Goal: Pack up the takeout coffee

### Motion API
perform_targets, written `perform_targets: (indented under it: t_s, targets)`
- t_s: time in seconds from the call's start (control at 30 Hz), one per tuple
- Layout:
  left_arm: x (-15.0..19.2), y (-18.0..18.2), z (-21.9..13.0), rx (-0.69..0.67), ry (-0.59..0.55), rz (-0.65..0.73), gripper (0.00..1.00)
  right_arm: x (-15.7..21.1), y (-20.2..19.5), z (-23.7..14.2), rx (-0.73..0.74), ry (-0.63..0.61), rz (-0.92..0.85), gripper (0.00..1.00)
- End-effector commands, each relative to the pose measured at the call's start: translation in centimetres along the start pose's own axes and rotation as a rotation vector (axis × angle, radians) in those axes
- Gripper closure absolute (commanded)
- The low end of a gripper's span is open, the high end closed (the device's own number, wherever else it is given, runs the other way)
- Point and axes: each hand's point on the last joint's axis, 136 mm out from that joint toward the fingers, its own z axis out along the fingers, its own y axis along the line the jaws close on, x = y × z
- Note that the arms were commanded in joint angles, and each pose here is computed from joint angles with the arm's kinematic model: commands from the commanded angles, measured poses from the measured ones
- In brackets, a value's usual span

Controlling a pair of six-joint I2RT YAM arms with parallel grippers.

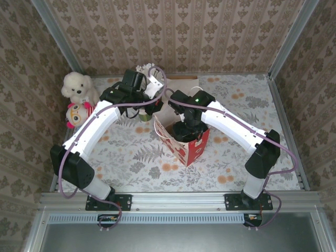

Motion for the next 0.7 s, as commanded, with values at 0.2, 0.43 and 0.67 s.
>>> perform_targets:
  t_s: [0.2, 0.43, 0.67]
  targets:
    - [-0.8, 0.6, -0.6, -0.017, -0.051, -0.031, 1.0, 0.2, -0.3, -0.1, 0.005, -0.01, -0.027, 0.61]
    - [-1.0, 0.5, -0.5, -0.004, -0.076, -0.056, 1.0, -0.1, -0.1, 1.2, -0.002, -0.009, -0.036, 0.62]
    - [-1.2, 0.4, -1.0, -0.014, -0.104, -0.045, 1.0, -0.1, -0.6, 2.1, 0.031, 0.008, -0.03, 0.62]
